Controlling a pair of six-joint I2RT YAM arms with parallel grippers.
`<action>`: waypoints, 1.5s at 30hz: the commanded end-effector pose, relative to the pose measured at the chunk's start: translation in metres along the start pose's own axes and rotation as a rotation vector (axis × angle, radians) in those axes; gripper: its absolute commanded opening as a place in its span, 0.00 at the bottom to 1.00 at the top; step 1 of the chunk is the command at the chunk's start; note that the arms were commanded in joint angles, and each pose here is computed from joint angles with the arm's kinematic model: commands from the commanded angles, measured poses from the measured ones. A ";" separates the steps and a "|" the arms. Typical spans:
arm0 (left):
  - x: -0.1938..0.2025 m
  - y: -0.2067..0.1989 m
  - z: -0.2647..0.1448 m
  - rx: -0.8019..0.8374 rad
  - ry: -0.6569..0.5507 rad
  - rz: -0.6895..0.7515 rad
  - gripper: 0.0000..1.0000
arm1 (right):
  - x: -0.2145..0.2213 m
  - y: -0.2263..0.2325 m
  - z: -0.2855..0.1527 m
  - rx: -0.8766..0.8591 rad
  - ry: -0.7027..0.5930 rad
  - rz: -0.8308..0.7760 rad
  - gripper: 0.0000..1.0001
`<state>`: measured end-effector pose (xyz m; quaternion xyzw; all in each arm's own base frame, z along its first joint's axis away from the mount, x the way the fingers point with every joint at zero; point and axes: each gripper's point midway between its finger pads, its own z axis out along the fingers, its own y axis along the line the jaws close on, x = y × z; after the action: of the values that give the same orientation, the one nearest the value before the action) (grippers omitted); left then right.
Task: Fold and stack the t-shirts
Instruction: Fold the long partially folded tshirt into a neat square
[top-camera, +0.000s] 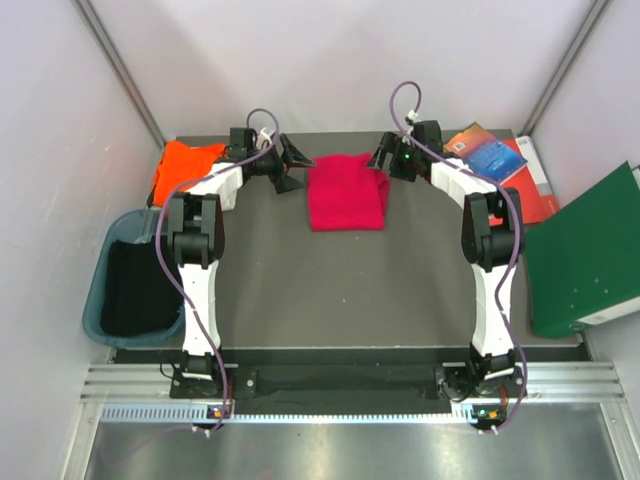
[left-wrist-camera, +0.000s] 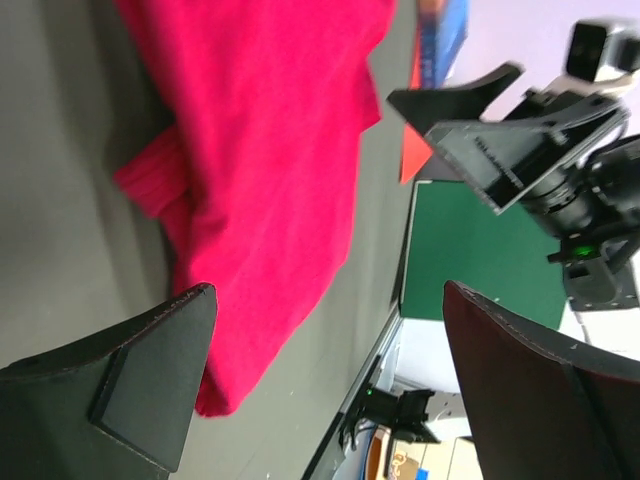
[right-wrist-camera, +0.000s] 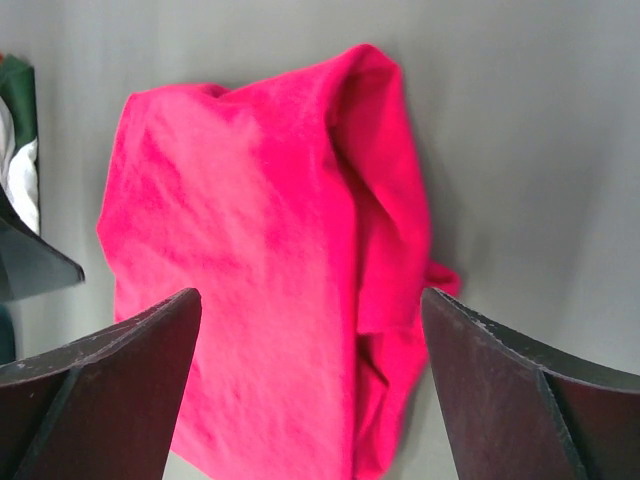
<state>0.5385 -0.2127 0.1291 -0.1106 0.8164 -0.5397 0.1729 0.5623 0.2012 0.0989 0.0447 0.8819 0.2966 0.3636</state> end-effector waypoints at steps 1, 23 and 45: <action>0.008 0.006 -0.008 -0.048 0.029 0.036 0.99 | 0.007 0.026 0.019 -0.049 0.022 -0.058 0.90; 0.008 0.018 0.007 0.000 0.064 0.054 0.58 | 0.031 0.039 0.039 -0.130 0.095 -0.058 0.22; 0.001 -0.012 -0.004 -0.010 0.008 0.158 0.42 | 0.017 0.065 -0.025 -0.130 0.095 -0.175 0.00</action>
<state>0.5307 -0.2182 0.0877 -0.0770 0.8293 -0.5340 0.1455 0.5314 0.2416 0.0946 -0.0375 0.8935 0.3123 0.3205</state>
